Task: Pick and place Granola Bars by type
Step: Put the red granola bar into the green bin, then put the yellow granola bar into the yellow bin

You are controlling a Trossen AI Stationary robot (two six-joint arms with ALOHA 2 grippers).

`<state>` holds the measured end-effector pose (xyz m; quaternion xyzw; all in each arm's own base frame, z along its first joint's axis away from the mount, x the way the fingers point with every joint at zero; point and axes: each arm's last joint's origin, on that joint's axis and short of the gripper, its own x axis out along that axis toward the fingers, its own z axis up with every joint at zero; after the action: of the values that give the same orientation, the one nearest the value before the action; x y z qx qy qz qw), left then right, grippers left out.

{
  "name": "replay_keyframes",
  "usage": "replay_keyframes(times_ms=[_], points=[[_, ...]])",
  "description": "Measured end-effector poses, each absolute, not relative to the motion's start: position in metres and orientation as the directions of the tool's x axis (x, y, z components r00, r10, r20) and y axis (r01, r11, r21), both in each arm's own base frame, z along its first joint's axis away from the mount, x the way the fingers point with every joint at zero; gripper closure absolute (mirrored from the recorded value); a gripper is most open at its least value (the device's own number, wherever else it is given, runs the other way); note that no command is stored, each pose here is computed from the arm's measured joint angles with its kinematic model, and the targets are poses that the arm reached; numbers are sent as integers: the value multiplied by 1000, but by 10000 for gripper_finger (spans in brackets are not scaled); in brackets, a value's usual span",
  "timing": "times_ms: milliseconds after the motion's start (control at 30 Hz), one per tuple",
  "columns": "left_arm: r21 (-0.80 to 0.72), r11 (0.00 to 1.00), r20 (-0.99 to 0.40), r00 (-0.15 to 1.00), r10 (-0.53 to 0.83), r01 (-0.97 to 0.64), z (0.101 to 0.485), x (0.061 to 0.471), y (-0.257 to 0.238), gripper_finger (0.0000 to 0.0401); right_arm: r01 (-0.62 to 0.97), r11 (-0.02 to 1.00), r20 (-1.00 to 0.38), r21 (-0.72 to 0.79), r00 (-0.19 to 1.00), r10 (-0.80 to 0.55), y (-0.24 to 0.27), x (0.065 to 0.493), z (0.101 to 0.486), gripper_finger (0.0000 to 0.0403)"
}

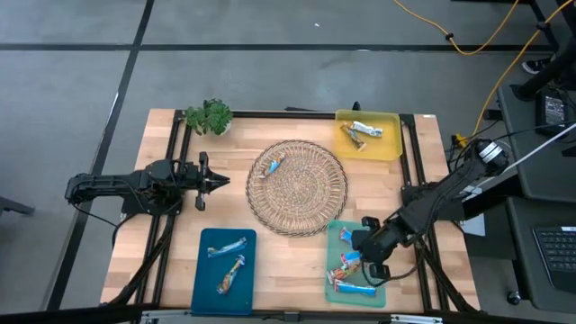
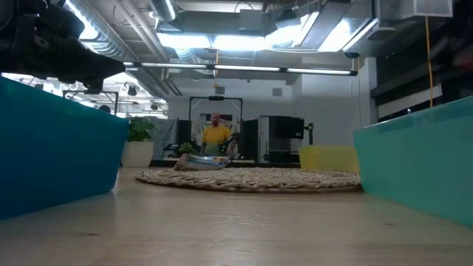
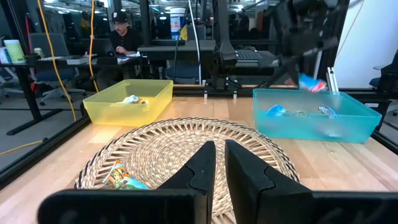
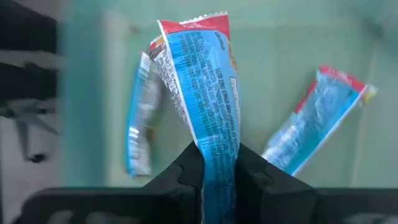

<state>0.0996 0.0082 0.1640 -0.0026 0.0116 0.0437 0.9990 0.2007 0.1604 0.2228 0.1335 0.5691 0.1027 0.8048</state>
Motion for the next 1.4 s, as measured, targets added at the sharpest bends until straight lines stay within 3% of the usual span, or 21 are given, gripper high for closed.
replay_keyframes(times_ms=[267, 533, 967, 1233, 1400], points=[[-4, 996, -23, 996, 87, -87, 164, 100, 8, 370, 11, 960, -926, 280, 265, 268, 167, 209, 187, 344], [-4, 996, -23, 996, 87, -87, 164, 100, 8, 370, 8, 956, -918, 294, 281, 280, 171, 214, 183, 338], [-4, 996, -23, 996, 87, -88, 164, 100, 8, 370, 26, 946, -916, 322, 262, 304, 171, 213, 184, 233], [-4, 996, -23, 996, 88, -88, 164, 100, 8, 370, -41, 963, -945, 266, 187, 269, 172, 215, 213, 211], [-4, 996, -23, 996, 87, -87, 164, 100, 8, 370, -119, 979, -960, 164, 209, 186, 165, 224, 247, 211]])
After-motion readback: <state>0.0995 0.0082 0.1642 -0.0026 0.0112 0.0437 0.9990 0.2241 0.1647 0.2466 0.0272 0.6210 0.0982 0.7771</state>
